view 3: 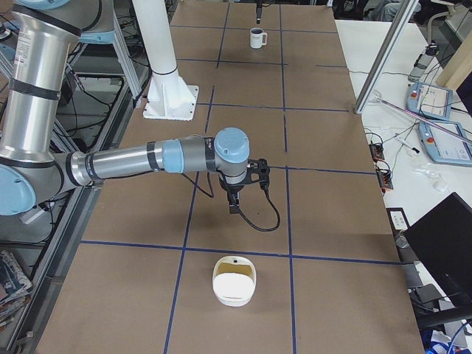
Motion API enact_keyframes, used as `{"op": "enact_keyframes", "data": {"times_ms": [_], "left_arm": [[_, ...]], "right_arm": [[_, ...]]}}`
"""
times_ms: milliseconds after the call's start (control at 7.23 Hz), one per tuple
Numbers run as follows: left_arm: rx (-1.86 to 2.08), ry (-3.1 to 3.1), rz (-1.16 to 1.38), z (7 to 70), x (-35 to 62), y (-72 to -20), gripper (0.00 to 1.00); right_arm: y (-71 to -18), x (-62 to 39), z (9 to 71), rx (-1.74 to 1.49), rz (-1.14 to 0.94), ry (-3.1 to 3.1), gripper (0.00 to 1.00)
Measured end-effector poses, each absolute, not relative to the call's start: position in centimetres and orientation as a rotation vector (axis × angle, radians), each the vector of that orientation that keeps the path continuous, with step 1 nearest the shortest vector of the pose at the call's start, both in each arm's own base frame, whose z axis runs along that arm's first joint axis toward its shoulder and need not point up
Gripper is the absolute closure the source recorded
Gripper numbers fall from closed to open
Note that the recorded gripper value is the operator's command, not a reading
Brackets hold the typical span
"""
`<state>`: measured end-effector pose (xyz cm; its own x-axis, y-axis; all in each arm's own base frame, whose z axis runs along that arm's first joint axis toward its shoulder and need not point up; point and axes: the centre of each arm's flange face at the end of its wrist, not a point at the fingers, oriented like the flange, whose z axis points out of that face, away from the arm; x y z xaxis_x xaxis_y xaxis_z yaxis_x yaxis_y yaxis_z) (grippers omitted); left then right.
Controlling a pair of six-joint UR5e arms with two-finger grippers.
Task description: Left arm hands cup to right arm to dump lemon
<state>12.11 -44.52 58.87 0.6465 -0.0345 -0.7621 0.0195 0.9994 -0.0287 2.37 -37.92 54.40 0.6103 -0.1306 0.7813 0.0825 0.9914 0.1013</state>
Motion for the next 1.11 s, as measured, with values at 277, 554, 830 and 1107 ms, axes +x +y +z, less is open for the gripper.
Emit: {"op": "enact_keyframes", "data": {"times_ms": [277, 554, 830, 1107], "left_arm": [[-0.020, 0.853, -0.036, 59.3, 15.5, -43.9, 0.00], [-0.007, 0.823, -0.005, 59.4, 18.0, -43.3, 0.96], [-0.014, 0.816, -0.023, 59.4, 18.3, -43.1, 1.00], [-0.004, 0.827, -0.031, 58.1, 18.3, -43.3, 1.00]], "right_arm": [[-38.0, 2.3, 54.3, 0.060, -0.126, -0.906, 0.00], [-38.0, 2.3, 54.0, 0.065, -0.128, -0.906, 0.00], [-38.3, 2.0, 53.7, 0.069, -0.140, -0.907, 0.00], [-39.6, 0.7, 52.3, 0.089, -0.182, -0.909, 0.00]]}}
